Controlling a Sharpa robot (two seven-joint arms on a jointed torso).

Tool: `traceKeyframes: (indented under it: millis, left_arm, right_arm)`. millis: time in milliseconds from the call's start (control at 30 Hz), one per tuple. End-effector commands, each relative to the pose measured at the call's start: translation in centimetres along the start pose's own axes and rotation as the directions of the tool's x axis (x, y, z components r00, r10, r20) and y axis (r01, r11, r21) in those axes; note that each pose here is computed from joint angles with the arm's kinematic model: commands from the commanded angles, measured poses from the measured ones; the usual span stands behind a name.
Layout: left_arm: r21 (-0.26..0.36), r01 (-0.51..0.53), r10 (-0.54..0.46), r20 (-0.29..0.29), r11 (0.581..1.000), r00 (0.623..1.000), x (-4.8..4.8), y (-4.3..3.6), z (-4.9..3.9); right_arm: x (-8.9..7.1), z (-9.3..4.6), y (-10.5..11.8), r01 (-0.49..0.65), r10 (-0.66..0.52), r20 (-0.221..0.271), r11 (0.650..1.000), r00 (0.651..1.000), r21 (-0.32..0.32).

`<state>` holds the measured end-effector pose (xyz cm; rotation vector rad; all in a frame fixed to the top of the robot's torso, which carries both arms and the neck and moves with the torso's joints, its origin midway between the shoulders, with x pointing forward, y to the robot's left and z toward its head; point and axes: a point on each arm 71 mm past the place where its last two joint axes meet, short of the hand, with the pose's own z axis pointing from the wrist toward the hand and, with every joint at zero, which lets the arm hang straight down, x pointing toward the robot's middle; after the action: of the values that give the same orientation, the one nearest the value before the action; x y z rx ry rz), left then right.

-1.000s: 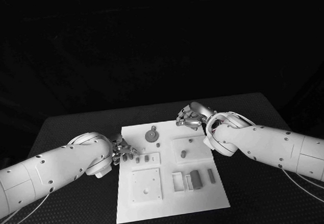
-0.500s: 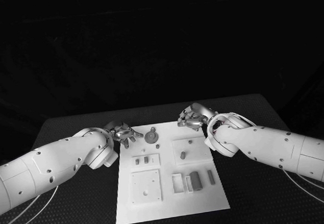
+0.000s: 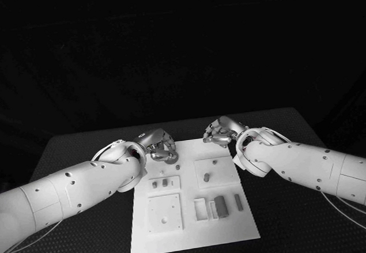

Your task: Assemble the parts on the task board

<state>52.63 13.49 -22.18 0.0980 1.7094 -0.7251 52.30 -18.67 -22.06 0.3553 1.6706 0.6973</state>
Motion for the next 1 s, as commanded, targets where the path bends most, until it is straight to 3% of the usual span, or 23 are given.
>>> traceKeyframes:
  millis: [33, 200, 467, 1000]
  left_arm:
    - [0.142, -0.192, 0.188, 0.036, 0.971, 0.981, 0.24, -1.53, 0.2]
    - [0.161, -0.261, 0.26, 0.024, 0.952, 0.965, 1.23, -1.9, 0.55]
    - [0.17, -0.305, 0.318, -0.051, 0.937, 0.947, 3.28, -2.19, 0.75]
    - [0.139, -0.321, 0.333, -0.08, 0.937, 0.939, 4.34, -1.57, 1.18]
  right_arm:
    - [-0.1, 0.0, 0.1, -0.003, 0.003, 0.005, 1.0, 1.0, -0.013]
    - [-0.2, 0.1, 0.2, -0.002, 0.002, 0.007, 1.0, 1.0, -0.014]
    - [-0.3, 0.1, 0.4, -0.003, 0.003, 0.008, 1.0, 1.0, -0.018]
    - [-0.3, 0.1, 0.8, -0.003, 0.003, 0.007, 1.0, 1.0, -0.025]
